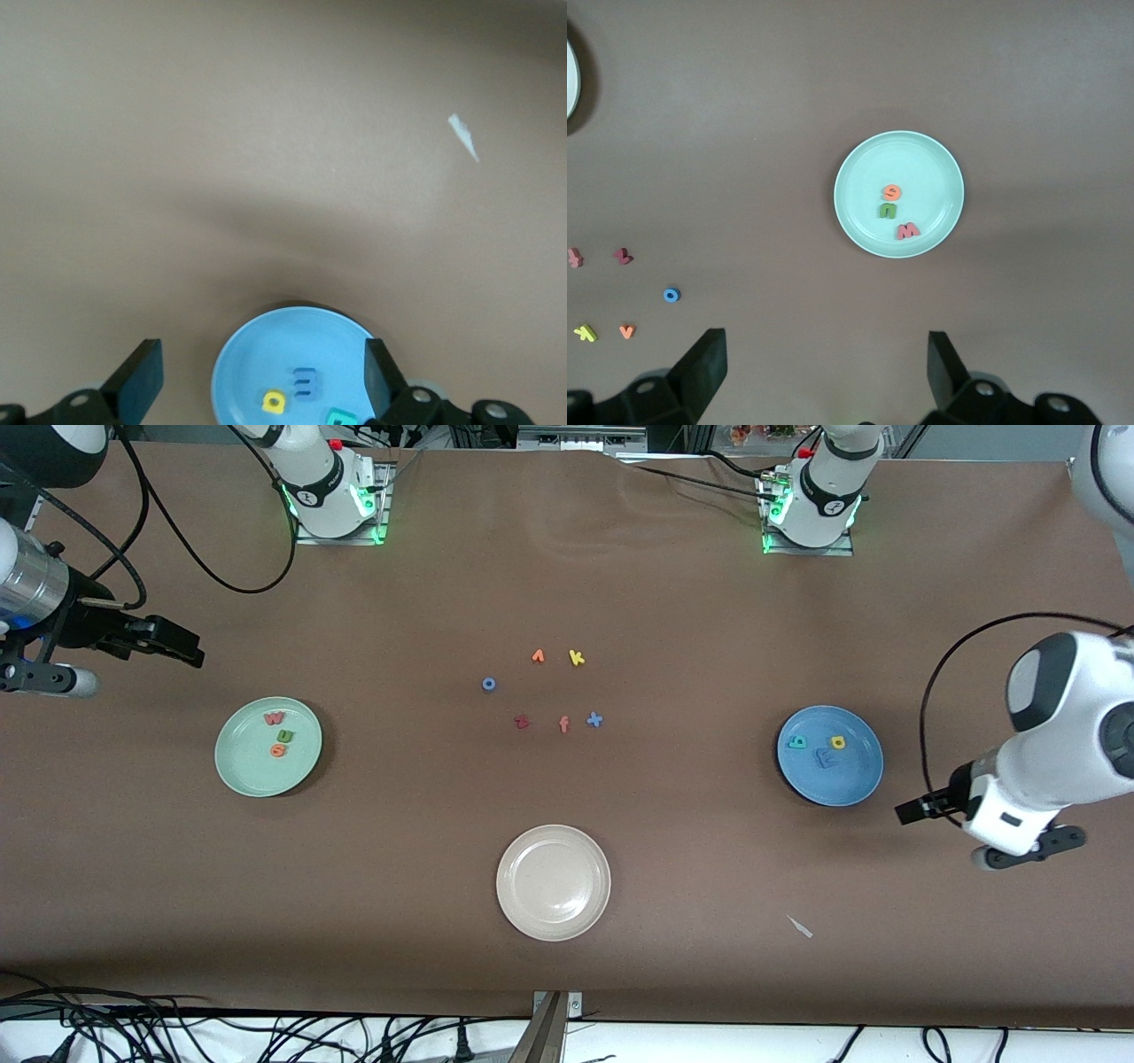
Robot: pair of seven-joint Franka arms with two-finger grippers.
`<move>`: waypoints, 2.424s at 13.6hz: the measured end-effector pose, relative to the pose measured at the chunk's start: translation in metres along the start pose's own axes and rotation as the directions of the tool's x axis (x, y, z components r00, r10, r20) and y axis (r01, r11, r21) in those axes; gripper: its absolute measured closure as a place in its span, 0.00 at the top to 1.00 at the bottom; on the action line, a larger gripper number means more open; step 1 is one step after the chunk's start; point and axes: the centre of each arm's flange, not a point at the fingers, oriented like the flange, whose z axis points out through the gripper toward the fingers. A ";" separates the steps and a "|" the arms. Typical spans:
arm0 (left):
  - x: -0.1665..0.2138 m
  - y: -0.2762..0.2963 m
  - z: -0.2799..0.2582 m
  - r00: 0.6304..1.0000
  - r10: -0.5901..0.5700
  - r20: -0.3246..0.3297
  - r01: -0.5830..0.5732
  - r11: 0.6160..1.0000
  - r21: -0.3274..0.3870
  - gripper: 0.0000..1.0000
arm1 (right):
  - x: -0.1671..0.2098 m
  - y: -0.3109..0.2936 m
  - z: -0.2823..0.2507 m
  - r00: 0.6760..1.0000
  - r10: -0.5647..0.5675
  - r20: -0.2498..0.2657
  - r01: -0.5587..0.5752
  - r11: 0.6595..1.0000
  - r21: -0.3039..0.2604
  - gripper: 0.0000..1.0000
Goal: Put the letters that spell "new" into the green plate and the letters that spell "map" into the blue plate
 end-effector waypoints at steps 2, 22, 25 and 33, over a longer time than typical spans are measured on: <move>-0.001 -0.005 -0.038 1.000 -0.001 -0.015 0.001 1.000 0.020 1.00 | 0.000 0.000 0.000 1.000 0.000 0.000 0.000 1.000 0.000 1.00; -0.013 0.000 -0.081 0.954 0.300 -0.025 -0.300 0.954 -0.020 0.99 | 0.000 0.000 0.000 1.000 0.000 0.001 0.000 1.000 0.000 1.00; -0.017 -0.019 -0.088 0.958 0.280 -0.060 -0.282 0.959 -0.019 1.00 | 0.000 0.000 0.000 1.000 0.000 0.001 0.000 1.000 0.000 1.00; -0.025 -0.001 -0.104 0.946 0.308 -0.098 -0.311 0.950 -0.022 1.00 | 0.000 0.000 0.000 1.000 0.001 0.001 -0.001 1.000 0.000 1.00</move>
